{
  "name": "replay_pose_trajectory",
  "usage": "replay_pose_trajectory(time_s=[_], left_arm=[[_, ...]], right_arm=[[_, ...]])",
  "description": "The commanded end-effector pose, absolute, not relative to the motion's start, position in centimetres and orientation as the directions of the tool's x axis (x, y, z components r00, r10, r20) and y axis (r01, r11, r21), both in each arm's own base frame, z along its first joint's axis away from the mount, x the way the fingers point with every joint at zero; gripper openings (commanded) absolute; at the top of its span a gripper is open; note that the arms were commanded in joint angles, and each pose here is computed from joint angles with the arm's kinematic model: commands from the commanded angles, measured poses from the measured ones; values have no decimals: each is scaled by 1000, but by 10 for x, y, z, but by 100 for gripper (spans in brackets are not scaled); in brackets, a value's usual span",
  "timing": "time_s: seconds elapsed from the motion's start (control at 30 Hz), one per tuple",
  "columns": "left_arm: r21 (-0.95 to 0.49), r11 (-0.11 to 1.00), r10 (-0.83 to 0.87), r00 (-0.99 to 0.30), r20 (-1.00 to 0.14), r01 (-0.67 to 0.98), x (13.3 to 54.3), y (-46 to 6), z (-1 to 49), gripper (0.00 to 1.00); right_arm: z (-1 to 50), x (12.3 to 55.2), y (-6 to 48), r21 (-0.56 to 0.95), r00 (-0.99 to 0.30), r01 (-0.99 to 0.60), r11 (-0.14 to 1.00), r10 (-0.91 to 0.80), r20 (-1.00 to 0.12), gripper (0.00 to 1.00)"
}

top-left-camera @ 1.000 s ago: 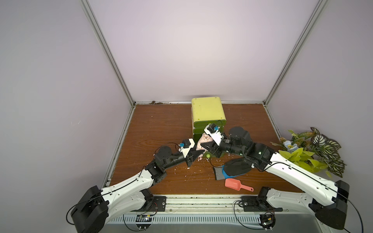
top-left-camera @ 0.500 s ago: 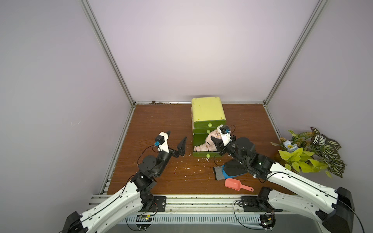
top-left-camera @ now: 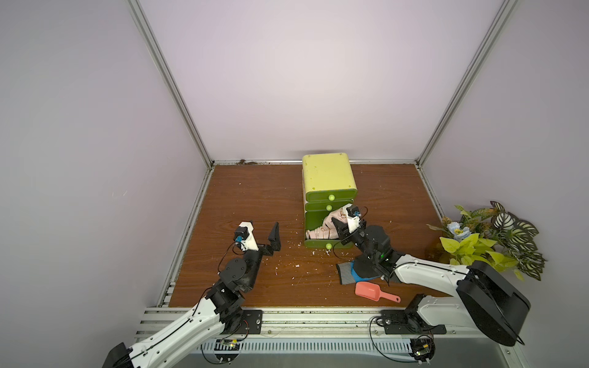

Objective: Place the umbrella in the drawer by color
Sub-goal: Place the umbrella in the drawer.

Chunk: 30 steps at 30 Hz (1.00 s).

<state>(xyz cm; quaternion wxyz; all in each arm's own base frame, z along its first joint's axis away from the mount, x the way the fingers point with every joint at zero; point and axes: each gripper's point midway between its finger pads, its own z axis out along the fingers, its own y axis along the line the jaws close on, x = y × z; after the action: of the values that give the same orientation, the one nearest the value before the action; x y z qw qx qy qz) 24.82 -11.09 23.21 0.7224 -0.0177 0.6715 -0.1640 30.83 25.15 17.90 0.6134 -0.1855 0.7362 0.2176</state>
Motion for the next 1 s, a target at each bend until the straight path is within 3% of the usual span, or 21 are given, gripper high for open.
replay_pose_trajectory(time_s=[0.0,0.37,0.43,0.6,0.77,0.97], left_arm=[[-277,932,-299,62,-952,233,249,-114,246,99],[-290,926,-312,61,-948,241,248,-114,246,99],[-288,927,-311,60,-949,241,248,-114,246,99],[-279,926,-302,55,-952,252,249,-118,245,99],[-273,923,-290,25,-957,273,252,-127,243,99],[-277,921,-294,21,-956,273,252,-127,243,99]], right_arm=[[229,310,270,217,-103,-609,763,195,-975,19],[193,318,290,352,-212,-636,686,283,-935,27],[186,321,288,367,-229,-628,686,287,-930,35],[164,336,263,438,-336,-500,747,299,-893,67],[149,352,240,310,-433,-401,862,119,-893,86],[166,351,220,97,-440,-390,916,-92,-893,90]])
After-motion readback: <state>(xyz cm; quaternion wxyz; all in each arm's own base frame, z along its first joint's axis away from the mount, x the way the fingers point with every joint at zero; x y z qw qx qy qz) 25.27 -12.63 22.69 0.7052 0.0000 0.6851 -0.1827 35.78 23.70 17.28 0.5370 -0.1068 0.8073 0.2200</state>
